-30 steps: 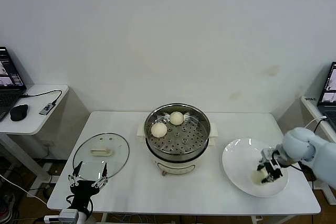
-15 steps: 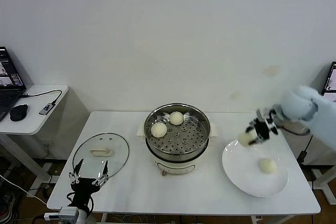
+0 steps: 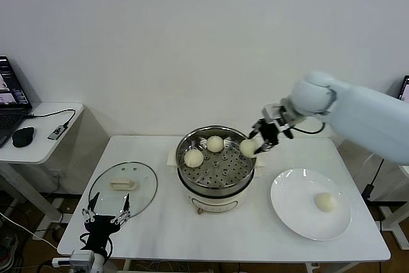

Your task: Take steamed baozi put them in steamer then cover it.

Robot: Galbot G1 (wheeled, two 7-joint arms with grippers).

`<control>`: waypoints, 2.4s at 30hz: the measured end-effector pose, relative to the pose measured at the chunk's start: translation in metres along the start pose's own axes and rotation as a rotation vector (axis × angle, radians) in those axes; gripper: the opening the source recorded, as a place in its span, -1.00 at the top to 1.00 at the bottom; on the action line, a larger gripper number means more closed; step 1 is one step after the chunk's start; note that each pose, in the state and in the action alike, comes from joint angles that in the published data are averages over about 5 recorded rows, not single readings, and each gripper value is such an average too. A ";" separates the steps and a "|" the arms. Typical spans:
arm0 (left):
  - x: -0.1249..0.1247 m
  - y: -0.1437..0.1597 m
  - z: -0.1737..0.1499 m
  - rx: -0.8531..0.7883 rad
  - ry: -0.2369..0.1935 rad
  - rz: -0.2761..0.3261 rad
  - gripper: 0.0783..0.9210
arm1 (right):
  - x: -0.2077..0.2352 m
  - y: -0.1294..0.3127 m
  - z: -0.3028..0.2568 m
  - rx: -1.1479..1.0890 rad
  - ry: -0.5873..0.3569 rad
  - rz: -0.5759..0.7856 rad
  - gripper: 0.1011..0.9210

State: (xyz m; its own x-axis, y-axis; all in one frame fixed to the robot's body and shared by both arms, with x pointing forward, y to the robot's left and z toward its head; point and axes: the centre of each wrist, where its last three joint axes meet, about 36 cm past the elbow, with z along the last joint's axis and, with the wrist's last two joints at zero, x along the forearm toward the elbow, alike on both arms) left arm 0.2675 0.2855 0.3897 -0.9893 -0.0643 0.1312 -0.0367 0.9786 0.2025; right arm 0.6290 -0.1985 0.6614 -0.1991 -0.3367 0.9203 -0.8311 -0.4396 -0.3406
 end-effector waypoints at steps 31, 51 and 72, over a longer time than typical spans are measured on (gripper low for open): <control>-0.001 0.004 -0.001 0.023 -0.010 -0.027 -0.77 | -0.103 -0.050 -0.108 0.658 -0.016 -0.226 0.02; -0.003 -0.001 -0.001 0.031 -0.013 -0.023 -0.77 | -0.094 -0.043 -0.104 0.753 -0.011 -0.248 -0.59; -0.003 0.003 -0.004 0.013 -0.019 -0.011 -0.77 | 0.016 0.013 -0.011 0.112 0.135 -0.065 -0.76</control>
State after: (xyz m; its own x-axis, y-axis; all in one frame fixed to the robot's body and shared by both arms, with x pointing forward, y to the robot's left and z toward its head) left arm 0.2704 0.2876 0.3934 -0.9913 -0.0714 0.1103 -0.0494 0.9804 0.1910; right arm 0.6090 -0.2006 0.6734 -0.2212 -0.1927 0.9560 -0.7830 -0.5492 -0.2919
